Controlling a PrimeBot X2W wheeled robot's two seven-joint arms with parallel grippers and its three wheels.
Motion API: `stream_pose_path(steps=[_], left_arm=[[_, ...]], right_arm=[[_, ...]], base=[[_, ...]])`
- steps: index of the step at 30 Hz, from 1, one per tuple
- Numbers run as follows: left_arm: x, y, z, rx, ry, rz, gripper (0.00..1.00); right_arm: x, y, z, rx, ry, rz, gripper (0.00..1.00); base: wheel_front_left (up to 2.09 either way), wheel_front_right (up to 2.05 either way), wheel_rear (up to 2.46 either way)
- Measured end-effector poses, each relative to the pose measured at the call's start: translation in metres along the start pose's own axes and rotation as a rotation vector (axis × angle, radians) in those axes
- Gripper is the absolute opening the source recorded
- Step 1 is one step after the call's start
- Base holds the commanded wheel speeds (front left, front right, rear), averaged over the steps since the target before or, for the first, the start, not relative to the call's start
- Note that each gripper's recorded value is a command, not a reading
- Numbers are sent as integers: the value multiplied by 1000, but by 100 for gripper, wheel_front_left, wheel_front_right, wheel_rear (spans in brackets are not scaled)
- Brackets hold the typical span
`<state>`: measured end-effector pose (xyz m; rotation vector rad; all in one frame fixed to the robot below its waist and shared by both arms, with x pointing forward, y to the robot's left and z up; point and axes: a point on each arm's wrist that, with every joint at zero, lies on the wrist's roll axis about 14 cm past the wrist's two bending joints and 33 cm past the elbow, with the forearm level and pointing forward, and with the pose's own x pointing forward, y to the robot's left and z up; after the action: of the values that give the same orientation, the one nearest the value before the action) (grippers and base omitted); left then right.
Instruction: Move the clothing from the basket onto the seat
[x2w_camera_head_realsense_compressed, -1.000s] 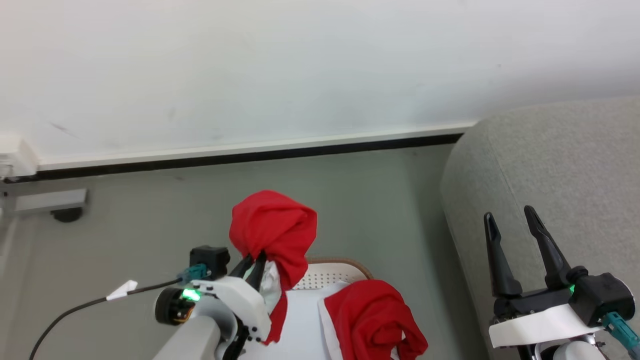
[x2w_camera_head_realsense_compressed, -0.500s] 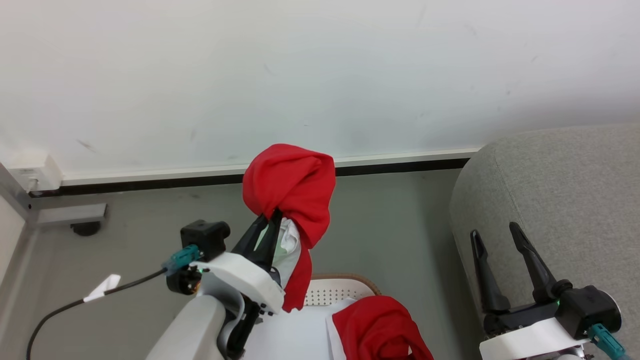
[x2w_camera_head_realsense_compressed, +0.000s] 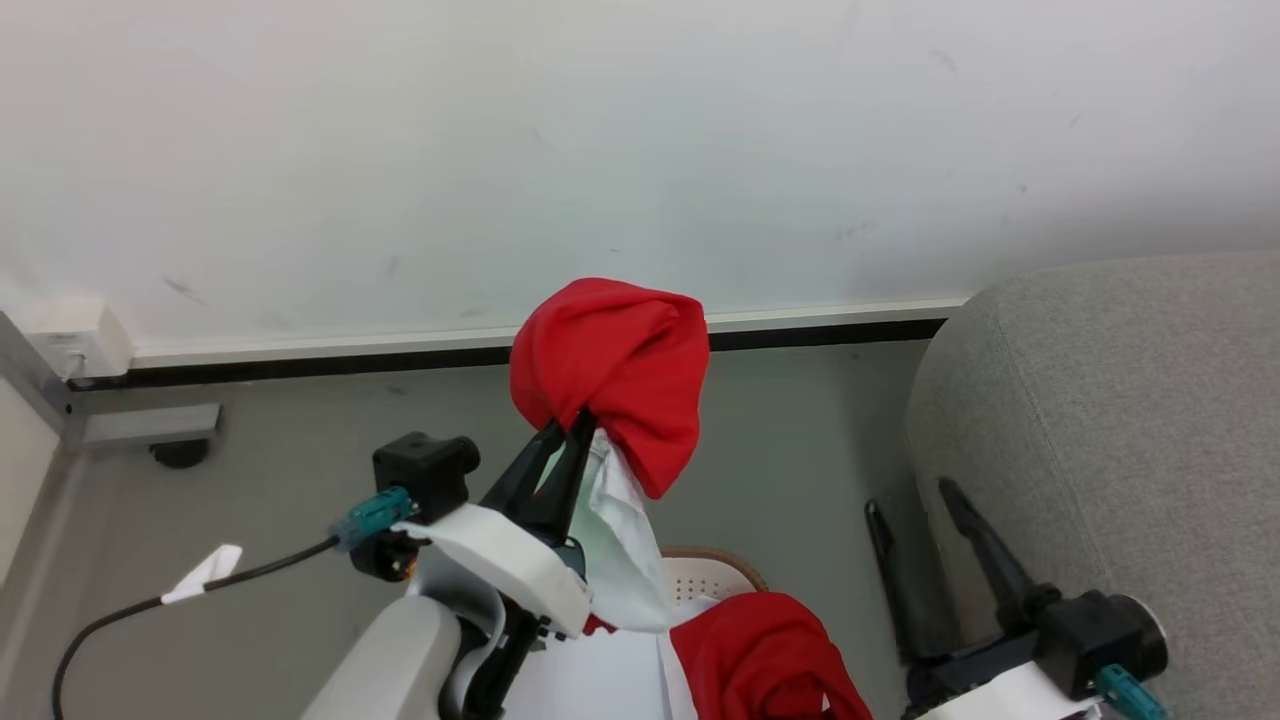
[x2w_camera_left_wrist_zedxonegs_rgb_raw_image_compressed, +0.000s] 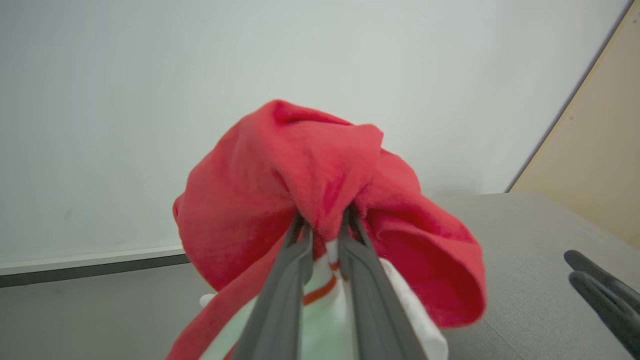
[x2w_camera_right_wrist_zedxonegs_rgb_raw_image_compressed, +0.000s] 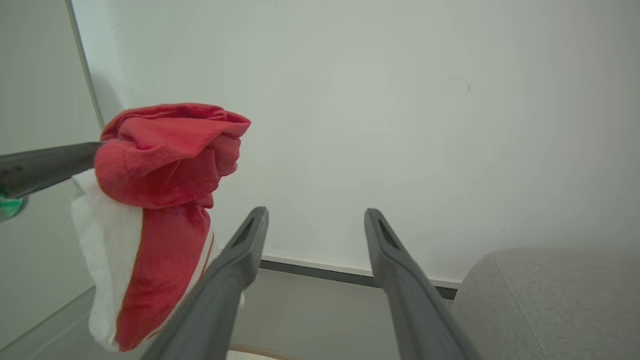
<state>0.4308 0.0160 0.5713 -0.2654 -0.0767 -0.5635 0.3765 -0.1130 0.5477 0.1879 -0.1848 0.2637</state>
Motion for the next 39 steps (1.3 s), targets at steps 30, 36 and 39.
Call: stream_pose_path(steps=[30,36,39], left_arm=[[-31,-46,3,-10,31,-95,0],[-37,-49,4,-12,32,-99,0],[-38,-50,5,-16,30,-100,0]], right_arm=[[12,151,-93,-24,319,555,100],[24,148,-100,-48,348,542,100],[27,147,-102,-51,357,536,13]], base=[[0,0,0],[0,0,0],[0,0,0]])
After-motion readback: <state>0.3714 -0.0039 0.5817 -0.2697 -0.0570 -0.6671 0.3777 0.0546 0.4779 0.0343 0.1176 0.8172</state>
